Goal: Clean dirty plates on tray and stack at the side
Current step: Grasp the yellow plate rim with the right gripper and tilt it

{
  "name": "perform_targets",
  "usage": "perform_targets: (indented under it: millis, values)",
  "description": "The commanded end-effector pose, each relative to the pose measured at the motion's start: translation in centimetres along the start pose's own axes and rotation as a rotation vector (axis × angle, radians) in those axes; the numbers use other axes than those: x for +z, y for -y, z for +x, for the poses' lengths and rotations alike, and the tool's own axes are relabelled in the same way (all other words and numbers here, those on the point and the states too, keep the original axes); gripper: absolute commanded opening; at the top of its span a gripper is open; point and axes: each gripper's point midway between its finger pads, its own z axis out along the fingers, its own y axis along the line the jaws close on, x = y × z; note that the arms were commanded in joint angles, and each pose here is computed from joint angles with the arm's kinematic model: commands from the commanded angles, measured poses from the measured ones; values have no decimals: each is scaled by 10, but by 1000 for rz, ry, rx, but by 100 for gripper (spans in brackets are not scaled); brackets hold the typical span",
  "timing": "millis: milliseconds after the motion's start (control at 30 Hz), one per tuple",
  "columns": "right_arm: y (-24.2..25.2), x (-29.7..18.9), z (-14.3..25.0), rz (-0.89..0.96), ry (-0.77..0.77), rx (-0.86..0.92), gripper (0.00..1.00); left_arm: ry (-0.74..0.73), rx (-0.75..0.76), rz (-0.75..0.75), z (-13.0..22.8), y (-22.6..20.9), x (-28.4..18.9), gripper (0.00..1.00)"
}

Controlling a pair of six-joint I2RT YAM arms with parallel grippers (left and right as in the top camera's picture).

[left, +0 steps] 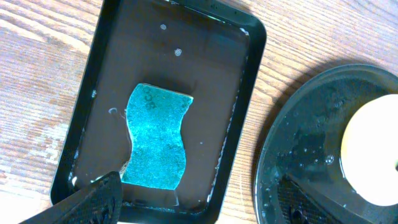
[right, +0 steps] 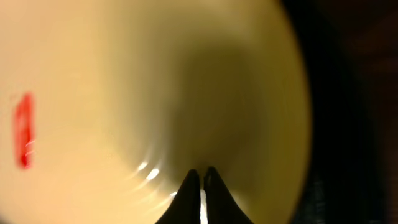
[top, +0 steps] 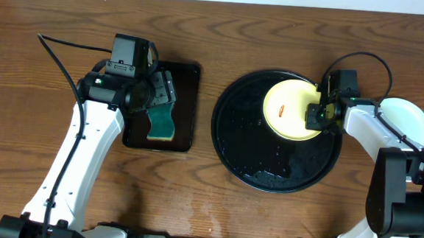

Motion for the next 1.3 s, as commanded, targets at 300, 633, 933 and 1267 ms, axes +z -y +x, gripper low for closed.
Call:
perform_targets:
  millis: [300, 633, 933, 1267]
  values:
    - [-35, -29, 23, -149, -64, 26, 21, 6, 10, 13, -4, 4, -3, 80]
    - [26, -40, 0, -19, 39, 139, 28, 6, 10, 13, -4, 4, -3, 81]
    - [17, -4, 16, -74, -63, 165, 9, 6, 10, 13, -4, 4, -3, 80]
    - [-25, -34, 30, -244, -142, 324, 1, 6, 10, 13, -4, 4, -3, 81]
